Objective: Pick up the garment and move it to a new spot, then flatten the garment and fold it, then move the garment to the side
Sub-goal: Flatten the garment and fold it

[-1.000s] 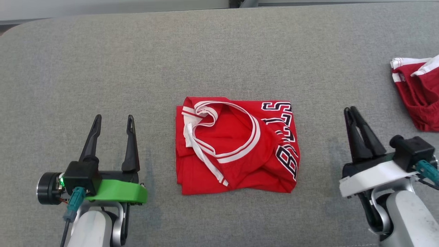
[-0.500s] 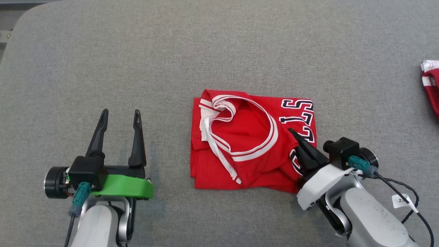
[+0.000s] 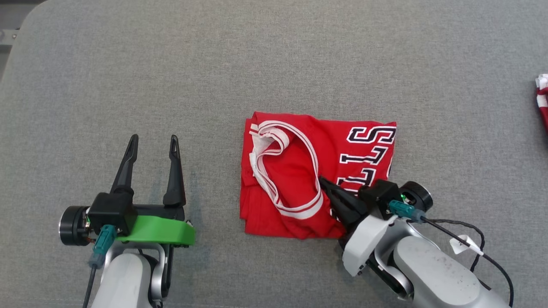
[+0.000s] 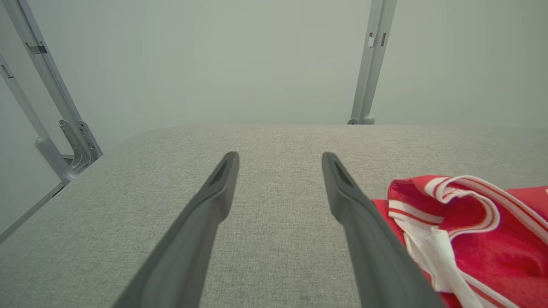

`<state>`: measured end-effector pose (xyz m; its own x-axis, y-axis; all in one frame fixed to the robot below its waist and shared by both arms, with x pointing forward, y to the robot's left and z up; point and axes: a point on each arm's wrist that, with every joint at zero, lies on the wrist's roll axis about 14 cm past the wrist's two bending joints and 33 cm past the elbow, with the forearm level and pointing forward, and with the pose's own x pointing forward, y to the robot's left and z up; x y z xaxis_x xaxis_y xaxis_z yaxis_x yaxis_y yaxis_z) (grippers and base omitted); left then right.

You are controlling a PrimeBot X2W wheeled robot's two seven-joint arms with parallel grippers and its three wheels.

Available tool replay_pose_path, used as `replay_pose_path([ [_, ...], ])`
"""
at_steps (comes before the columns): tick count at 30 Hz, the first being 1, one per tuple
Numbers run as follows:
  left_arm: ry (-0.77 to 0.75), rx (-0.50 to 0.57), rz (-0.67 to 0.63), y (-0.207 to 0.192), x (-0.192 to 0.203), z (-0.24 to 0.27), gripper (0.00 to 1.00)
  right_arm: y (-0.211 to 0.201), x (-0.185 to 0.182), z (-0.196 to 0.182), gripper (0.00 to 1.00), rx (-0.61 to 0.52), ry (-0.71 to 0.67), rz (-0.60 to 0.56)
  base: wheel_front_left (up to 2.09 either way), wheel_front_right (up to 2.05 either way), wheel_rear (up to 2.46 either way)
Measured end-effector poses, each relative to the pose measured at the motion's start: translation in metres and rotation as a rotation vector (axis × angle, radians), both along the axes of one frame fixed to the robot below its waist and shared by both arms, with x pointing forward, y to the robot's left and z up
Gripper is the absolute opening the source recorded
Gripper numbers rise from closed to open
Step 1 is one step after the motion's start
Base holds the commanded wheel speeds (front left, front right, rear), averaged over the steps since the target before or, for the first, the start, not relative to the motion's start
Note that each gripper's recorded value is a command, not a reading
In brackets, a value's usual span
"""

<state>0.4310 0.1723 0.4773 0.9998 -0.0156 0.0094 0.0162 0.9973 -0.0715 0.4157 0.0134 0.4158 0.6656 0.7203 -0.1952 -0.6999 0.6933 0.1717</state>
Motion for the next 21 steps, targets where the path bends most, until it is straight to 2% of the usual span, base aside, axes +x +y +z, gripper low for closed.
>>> replay_pose_path([
  [4,0.001,-0.003,0.004,0.001,-0.001,0.000,1.00,0.016,-0.010,-0.002,0.00,0.009,0.014,0.058,0.00,0.00,0.00],
  [8,0.000,-0.005,0.010,0.002,0.000,0.000,1.00,0.019,-0.011,-0.004,0.00,0.019,0.023,0.063,0.00,0.00,0.00],
  [16,-0.013,-0.012,0.010,0.001,0.000,0.004,1.00,-0.030,0.025,0.007,0.00,0.056,-0.014,-0.136,0.00,0.00,0.00],
  [17,-0.015,-0.012,0.009,0.001,0.001,0.005,1.00,-0.038,0.027,0.009,0.06,0.060,-0.019,-0.165,0.00,0.00,0.00],
  [18,-0.016,-0.012,0.007,0.000,0.001,0.005,1.00,-0.046,0.029,0.010,0.20,0.064,-0.022,-0.193,0.00,0.00,0.00],
  [19,-0.018,-0.013,0.005,-0.001,0.001,0.006,1.00,-0.054,0.031,0.012,0.43,0.071,-0.026,-0.224,0.00,0.00,0.00],
  [20,-0.019,-0.014,0.002,-0.002,0.001,0.006,1.00,-0.063,0.033,0.015,0.75,0.077,-0.035,-0.256,0.00,0.00,0.00],
  [21,-0.020,-0.014,-0.001,-0.003,0.001,0.007,1.00,-0.072,0.035,0.019,1.00,0.085,-0.045,-0.286,0.00,0.00,0.00],
])
